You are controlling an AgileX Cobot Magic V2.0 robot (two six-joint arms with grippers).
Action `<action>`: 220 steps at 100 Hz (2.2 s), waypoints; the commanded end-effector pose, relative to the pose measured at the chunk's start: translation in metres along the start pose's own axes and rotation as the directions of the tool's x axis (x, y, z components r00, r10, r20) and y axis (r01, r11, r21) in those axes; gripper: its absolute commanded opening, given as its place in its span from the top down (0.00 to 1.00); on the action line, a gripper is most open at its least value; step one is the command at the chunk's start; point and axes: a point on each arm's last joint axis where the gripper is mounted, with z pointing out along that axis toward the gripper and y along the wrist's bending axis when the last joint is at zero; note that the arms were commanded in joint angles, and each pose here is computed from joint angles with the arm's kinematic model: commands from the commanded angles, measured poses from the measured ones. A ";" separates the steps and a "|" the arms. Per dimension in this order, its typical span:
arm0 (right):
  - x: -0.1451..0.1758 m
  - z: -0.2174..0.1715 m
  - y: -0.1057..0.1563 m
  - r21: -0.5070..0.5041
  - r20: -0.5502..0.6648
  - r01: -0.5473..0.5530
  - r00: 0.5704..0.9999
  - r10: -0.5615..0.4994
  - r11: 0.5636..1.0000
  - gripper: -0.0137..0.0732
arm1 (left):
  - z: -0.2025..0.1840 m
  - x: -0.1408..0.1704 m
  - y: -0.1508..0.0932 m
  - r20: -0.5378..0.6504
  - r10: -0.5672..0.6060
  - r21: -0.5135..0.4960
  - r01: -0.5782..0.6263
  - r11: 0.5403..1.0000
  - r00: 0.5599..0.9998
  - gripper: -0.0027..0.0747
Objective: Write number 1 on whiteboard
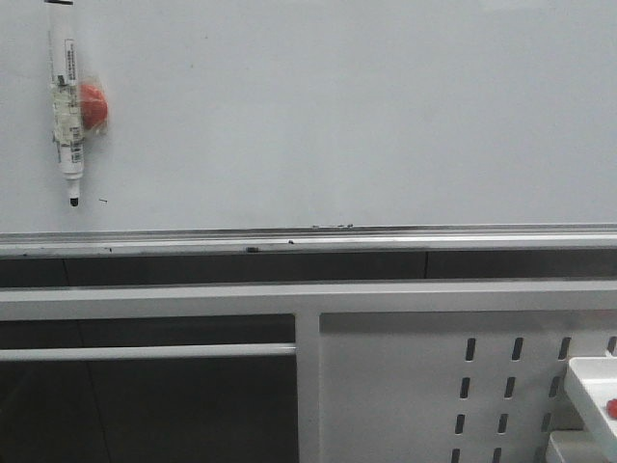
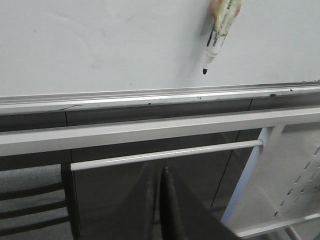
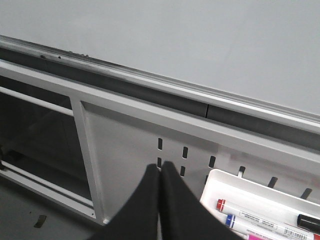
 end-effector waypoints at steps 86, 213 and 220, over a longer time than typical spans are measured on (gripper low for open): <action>0.001 0.000 0.000 0.009 0.030 0.012 0.999 -0.012 1.000 0.91 | 0.002 0.006 0.001 0.033 -0.013 -0.002 0.013 1.000 0.999 0.99; -0.050 -0.016 -0.005 -0.225 0.422 -0.504 0.721 0.549 0.834 0.91 | -0.005 -0.026 0.005 0.263 -0.790 0.263 0.747 0.611 0.554 0.99; -0.057 -0.020 -0.004 -0.233 0.418 -0.490 0.730 0.541 0.840 0.90 | -0.010 -0.036 0.008 0.335 -0.753 0.267 0.709 0.653 0.567 0.99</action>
